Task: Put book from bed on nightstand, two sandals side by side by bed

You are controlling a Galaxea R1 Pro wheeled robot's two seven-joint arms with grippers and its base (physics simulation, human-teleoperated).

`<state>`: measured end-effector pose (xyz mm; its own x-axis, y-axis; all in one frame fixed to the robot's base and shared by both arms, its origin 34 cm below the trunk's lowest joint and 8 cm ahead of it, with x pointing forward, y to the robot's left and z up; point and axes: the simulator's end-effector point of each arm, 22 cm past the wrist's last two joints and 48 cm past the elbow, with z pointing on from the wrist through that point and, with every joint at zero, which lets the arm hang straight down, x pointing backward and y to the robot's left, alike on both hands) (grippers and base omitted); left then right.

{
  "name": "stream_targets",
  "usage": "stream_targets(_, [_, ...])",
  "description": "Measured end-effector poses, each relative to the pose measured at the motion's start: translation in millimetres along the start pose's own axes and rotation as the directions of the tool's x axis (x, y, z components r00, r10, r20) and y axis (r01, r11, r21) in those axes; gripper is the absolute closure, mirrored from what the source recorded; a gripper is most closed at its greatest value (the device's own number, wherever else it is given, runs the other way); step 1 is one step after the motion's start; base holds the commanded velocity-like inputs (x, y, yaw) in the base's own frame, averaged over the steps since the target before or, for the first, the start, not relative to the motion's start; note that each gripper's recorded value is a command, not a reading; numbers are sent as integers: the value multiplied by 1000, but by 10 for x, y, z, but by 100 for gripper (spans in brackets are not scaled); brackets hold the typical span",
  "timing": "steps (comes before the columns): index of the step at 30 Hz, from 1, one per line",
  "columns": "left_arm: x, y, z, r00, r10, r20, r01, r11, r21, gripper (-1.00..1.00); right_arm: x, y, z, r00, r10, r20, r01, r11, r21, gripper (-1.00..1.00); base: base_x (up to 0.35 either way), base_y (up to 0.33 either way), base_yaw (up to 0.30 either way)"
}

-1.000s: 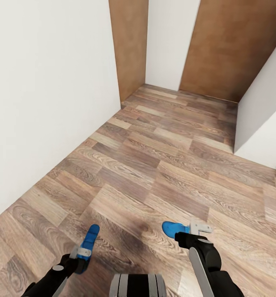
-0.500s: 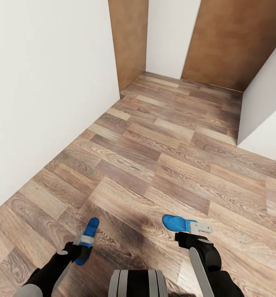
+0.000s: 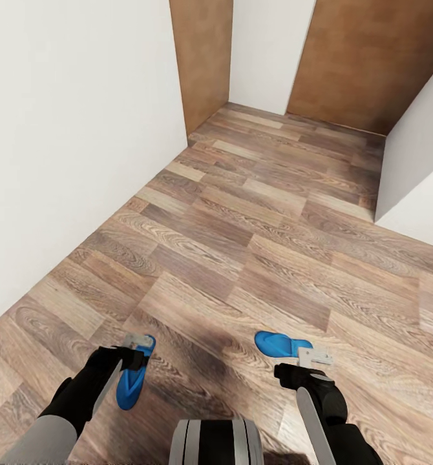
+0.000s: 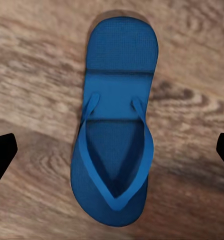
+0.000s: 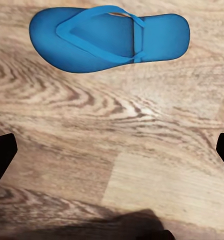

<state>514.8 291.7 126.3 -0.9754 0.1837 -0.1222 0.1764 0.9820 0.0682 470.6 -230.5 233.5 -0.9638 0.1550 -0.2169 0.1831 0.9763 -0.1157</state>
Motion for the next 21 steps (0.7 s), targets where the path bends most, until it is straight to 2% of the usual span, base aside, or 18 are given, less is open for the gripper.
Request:
stream_targets(16, [144,-112,242,999,5,-52,-4,1000,19,-100,236,-3,221,998,-10,-64,10,1000,10,-100,0,0,0])
stream_targets(18, [156,-123,276,999,8,-48,-7,1000,21,-100,265,-4,248,997,-11,-72,12,1000,11,-100,0,0,0])
stream_targets(19, [101,-131,298,1000,12,-14,-11,1000,23,-100,280,-4,261,997,-11,-75,12,1000,12,-100,0,0,0])
stream_targets(21, [122,-144,340,1000,15,-8,-15,1000,24,-100,310,-5,287,996,-12,-83,13,1000,13,-100,0,0,0])
